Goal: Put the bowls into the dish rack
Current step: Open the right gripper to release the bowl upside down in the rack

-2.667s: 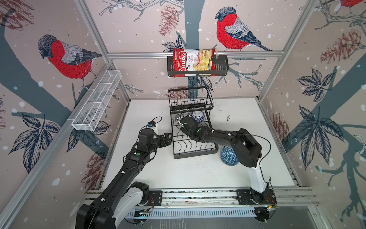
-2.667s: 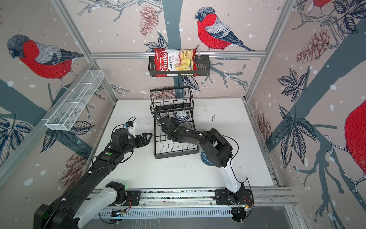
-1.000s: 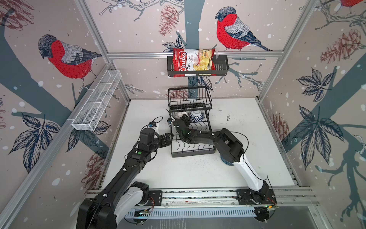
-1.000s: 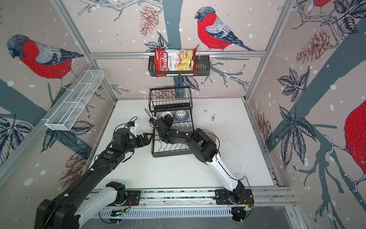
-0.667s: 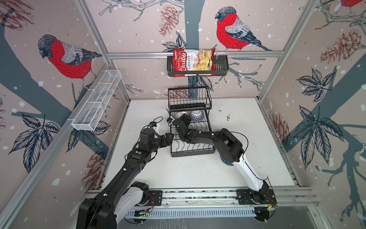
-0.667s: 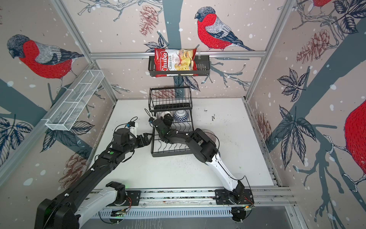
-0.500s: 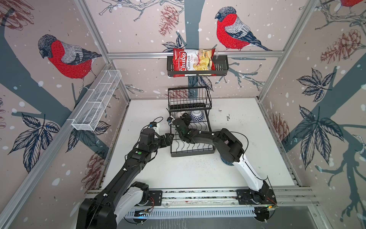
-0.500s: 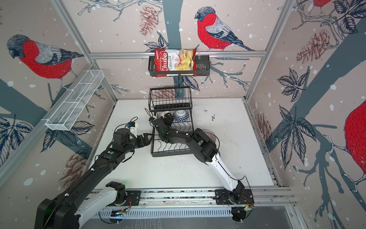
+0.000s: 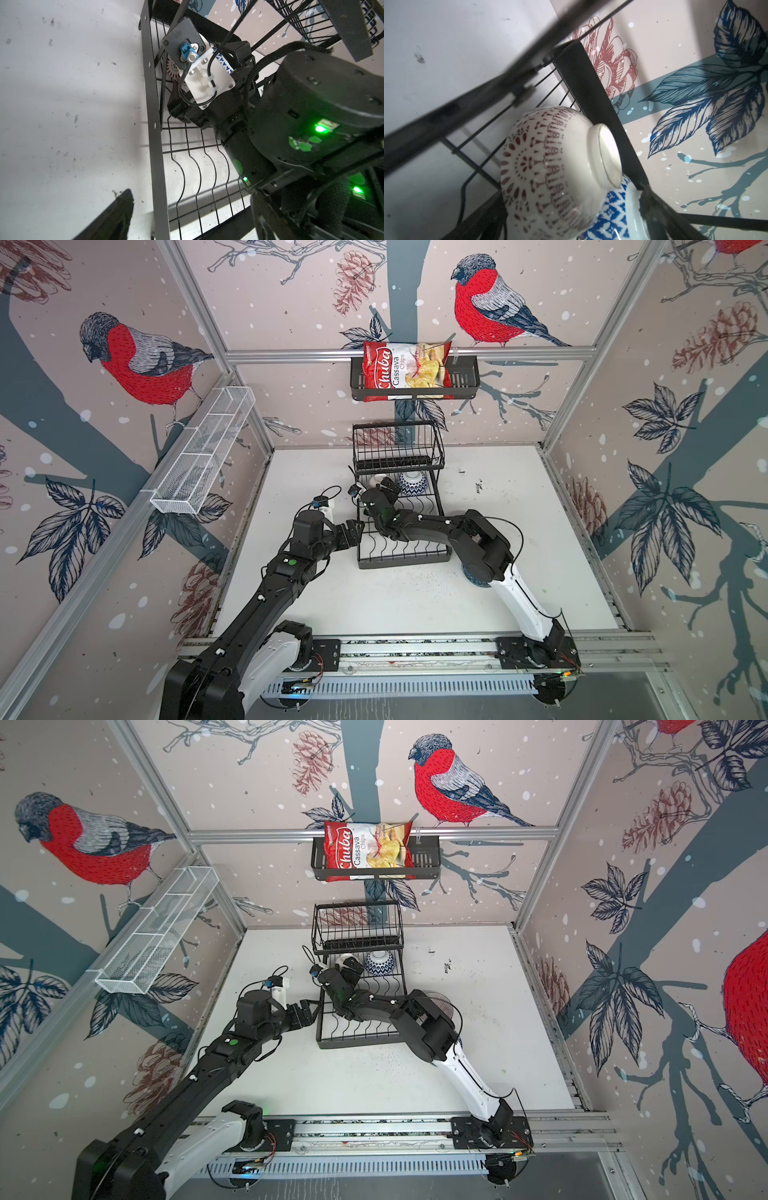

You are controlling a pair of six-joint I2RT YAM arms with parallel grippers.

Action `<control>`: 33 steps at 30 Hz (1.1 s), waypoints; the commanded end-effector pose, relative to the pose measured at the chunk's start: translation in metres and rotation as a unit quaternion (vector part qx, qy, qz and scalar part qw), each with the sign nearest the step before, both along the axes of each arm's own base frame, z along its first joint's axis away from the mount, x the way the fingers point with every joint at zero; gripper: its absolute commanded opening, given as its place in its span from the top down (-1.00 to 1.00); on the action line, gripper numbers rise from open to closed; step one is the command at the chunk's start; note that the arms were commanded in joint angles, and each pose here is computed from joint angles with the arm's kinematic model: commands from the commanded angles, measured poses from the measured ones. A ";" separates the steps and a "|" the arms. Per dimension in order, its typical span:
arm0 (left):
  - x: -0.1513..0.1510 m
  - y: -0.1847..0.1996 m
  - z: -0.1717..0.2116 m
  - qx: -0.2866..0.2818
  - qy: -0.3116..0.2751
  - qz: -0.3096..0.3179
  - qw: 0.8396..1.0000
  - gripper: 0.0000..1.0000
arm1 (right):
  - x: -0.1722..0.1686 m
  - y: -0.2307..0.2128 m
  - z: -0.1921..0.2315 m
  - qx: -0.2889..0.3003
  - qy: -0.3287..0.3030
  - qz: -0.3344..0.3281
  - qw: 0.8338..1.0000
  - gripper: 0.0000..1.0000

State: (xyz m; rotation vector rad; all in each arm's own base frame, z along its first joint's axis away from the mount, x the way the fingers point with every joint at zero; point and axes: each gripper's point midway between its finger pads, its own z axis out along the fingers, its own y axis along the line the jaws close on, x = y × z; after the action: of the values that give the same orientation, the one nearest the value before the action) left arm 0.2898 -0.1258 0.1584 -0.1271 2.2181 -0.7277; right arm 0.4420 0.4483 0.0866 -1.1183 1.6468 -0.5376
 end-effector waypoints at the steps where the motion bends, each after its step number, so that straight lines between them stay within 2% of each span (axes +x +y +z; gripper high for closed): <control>1: 0.005 0.000 0.008 -0.007 -0.016 0.006 1.000 -0.75 | 0.000 0.002 0.008 0.026 0.003 -0.004 1.000 -0.99; 11: 0.003 0.002 0.007 -0.004 -0.017 0.008 1.000 -0.75 | -0.002 0.001 0.006 0.035 0.012 -0.006 0.999 -0.99; 23: 0.001 0.002 0.009 -0.009 -0.022 0.011 1.000 -0.75 | -0.012 -0.006 0.025 0.089 0.031 -0.011 0.996 -0.99; 33: 0.000 0.004 0.011 -0.015 -0.029 0.018 0.999 -0.76 | -0.031 -0.018 0.031 0.136 0.072 -0.020 0.988 -0.99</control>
State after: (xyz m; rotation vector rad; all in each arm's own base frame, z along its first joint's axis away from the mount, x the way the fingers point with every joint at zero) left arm 0.2866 -0.1213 0.1626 -0.1594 2.1817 -0.7281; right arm 0.4168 0.4298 0.1124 -0.9952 1.7714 -0.3307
